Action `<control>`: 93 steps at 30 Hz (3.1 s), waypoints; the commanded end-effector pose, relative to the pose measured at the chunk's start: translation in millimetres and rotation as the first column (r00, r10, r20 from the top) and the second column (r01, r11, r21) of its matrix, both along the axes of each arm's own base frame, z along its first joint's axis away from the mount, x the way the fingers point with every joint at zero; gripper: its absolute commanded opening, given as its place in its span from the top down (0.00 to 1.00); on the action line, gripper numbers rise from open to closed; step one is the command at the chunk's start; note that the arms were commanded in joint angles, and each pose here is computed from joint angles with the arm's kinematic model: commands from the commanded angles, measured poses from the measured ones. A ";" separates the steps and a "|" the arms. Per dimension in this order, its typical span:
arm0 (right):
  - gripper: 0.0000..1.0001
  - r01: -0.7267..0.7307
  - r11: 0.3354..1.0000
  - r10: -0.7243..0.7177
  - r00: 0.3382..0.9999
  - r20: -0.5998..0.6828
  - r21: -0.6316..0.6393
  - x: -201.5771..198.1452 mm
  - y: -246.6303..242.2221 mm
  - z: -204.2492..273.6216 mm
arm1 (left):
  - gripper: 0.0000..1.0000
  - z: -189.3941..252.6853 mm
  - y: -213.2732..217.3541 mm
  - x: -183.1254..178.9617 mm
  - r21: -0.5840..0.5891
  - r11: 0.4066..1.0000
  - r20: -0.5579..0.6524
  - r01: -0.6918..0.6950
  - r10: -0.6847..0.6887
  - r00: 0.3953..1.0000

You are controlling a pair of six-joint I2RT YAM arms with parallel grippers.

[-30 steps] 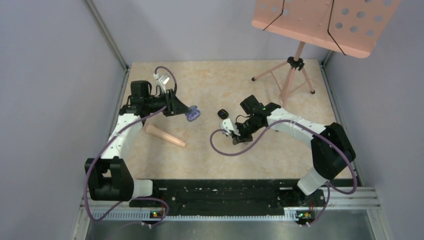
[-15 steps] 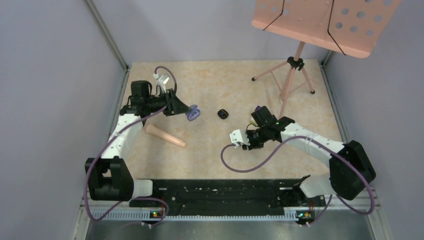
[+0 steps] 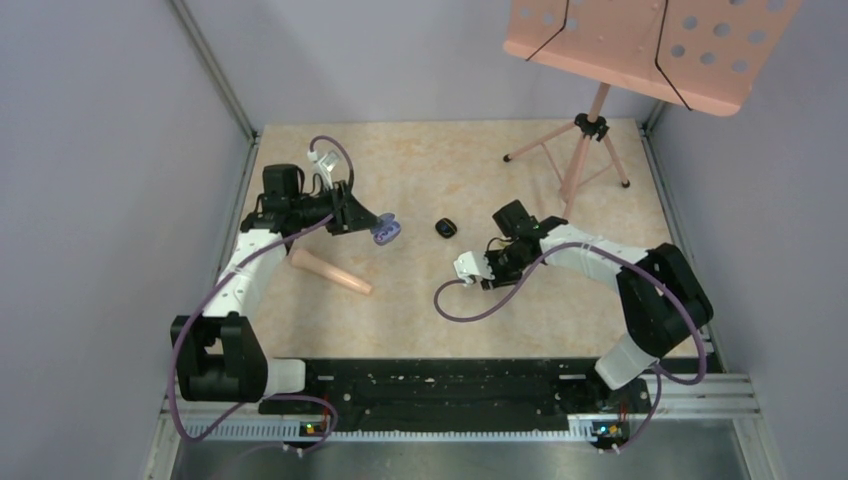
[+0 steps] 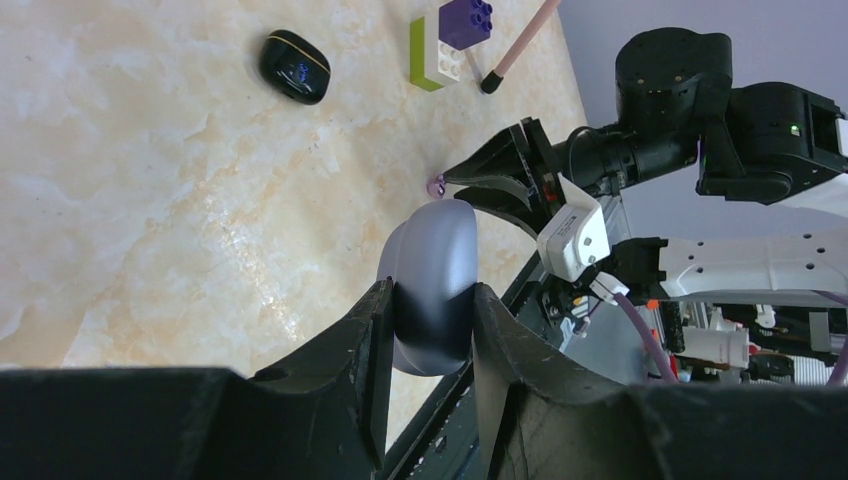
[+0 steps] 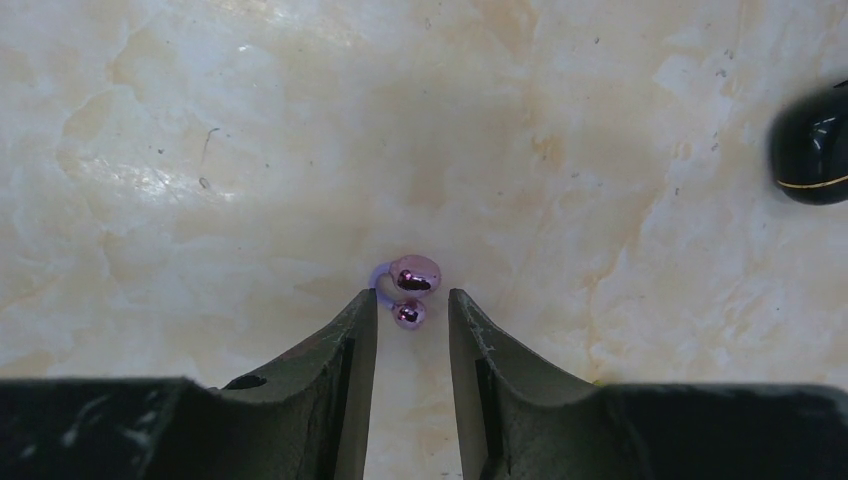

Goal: Insert the wireless bluetooth earbuds into the charging case
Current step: Place the earbud at the center of the board, then pick up the earbud from the center of the board.

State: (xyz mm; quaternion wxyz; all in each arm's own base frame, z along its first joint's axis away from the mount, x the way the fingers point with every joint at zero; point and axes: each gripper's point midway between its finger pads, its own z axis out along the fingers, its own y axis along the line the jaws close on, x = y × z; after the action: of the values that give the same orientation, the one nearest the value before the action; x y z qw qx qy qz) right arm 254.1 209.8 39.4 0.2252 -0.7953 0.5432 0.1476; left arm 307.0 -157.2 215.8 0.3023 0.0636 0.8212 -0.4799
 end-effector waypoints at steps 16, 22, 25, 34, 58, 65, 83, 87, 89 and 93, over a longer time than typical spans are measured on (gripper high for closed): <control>0.63 0.028 0.996 -0.037 0.995 -0.094 -0.087 -1.0 -16.7 -13.7 | 1.00 14.5 -1.1 -3.6 -0.031 0.999 0.058 0.009 -0.007 0.998; 0.63 0.024 0.995 -0.040 0.986 -0.164 -0.097 -19.9 -13.2 -10.4 | 1.00 14.2 -1.6 -2.7 -0.037 0.999 0.061 0.008 -0.006 0.998; 0.63 0.004 0.995 -0.023 0.981 -0.192 -0.098 -32.1 -6.1 -10.2 | 1.00 14.3 -1.6 -2.5 -0.040 0.999 0.062 0.008 -0.006 0.998; 0.62 0.029 0.998 -0.040 0.973 -0.227 -0.051 -37.7 28.3 -5.8 | 1.00 12.8 -1.4 -3.6 -0.040 0.999 0.061 0.005 -0.002 0.998; 0.70 -0.271 0.951 0.245 0.954 -0.173 -0.151 11.8 39.4 18.0 | 1.00 14.7 10.6 1.8 -0.025 0.999 0.075 -0.027 0.028 0.997; 0.70 -0.301 0.939 0.270 0.944 -0.188 -0.166 8.8 35.8 9.7 | 1.00 14.8 16.0 2.2 -0.024 0.999 0.076 -0.046 0.048 0.996; 0.74 -0.322 0.920 0.271 0.935 -0.231 -0.223 -8.3 20.6 -11.2 | 1.00 13.4 18.6 4.1 -0.023 0.998 0.069 -0.054 0.056 0.996; 0.76 -0.323 0.917 0.276 0.937 -0.213 -0.233 -10.5 16.1 -15.9 | 1.00 13.0 18.7 4.9 -0.023 0.998 0.068 -0.055 0.057 0.996; 0.77 -0.325 0.915 0.279 0.938 -0.205 -0.240 -10.9 13.8 -18.6 | 1.00 12.8 18.7 5.2 -0.024 0.998 0.066 -0.056 0.057 0.996; 0.81 -0.321 0.915 0.280 0.942 -0.186 -0.243 -11.8 10.6 -20.6 | 1.00 12.9 18.4 5.6 -0.025 0.998 0.064 -0.056 0.057 0.996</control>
State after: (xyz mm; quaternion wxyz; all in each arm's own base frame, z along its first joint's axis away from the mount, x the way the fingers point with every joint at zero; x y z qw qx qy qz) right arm 245.5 220.0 19.3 0.0389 -0.8695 0.4608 0.1735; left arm 310.2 -140.1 217.2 0.3205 0.0355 0.8159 -0.4800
